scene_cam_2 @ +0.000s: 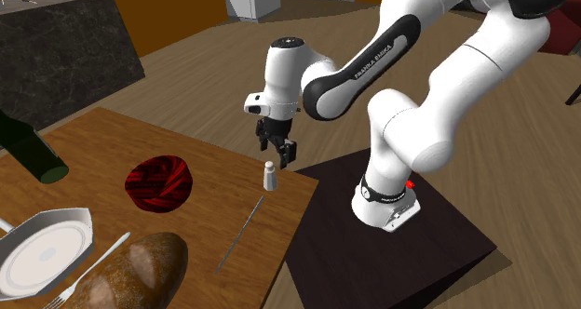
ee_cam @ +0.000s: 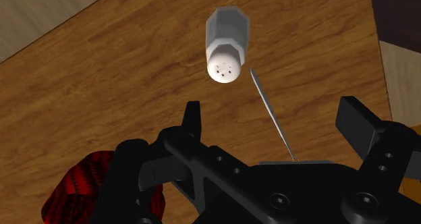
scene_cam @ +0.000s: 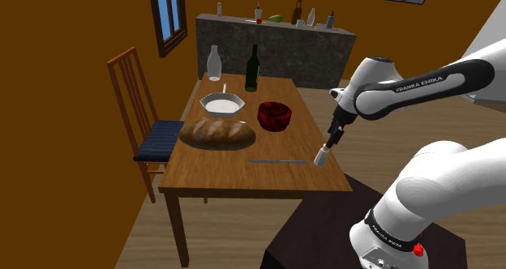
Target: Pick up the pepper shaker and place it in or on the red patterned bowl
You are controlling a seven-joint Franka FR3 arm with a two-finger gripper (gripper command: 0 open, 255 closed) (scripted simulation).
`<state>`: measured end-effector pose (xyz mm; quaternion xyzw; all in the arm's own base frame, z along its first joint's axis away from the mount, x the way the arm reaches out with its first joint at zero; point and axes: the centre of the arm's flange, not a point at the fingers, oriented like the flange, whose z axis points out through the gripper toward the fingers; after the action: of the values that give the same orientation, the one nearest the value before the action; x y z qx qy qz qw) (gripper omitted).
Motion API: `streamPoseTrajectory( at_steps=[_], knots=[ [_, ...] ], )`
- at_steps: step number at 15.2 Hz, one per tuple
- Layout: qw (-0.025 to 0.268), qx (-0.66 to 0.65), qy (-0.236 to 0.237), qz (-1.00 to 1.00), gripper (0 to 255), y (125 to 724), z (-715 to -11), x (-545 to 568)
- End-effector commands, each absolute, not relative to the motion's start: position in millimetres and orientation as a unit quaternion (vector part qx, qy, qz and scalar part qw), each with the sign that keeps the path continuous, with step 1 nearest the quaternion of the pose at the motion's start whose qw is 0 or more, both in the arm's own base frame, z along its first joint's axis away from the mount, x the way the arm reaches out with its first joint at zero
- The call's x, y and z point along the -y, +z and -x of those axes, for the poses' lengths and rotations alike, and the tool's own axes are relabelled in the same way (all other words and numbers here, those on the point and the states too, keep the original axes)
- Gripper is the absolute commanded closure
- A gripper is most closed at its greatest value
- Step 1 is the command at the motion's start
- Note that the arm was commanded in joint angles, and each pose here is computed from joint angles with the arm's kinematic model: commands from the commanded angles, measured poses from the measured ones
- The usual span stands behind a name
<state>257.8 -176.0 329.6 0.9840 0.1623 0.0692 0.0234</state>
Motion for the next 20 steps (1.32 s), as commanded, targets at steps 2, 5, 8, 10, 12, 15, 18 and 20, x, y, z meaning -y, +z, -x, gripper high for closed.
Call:
streamPoseTrajectory(
  at_steps=[2,5,8,10,12,15,18,20],
  knots=[
    [0.028,-0.170,0.081,-0.982,0,298,-260,201],
    [0.028,-0.170,0.081,-0.982,0,282,-262,201],
    [0.028,-0.170,0.081,-0.982,0,266,-265,202],
    [0.028,-0.170,0.081,-0.982,0,258,-267,202],
    [0.028,-0.170,0.081,-0.982,0,258,-266,202],
    [0.028,-0.170,0.081,-0.982,0,258,-267,202],
    [0.028,-0.170,0.081,-0.982,0,258,-267,202],
    [0.028,-0.170,0.081,-0.982,255,258,-267,202]
  ],
)
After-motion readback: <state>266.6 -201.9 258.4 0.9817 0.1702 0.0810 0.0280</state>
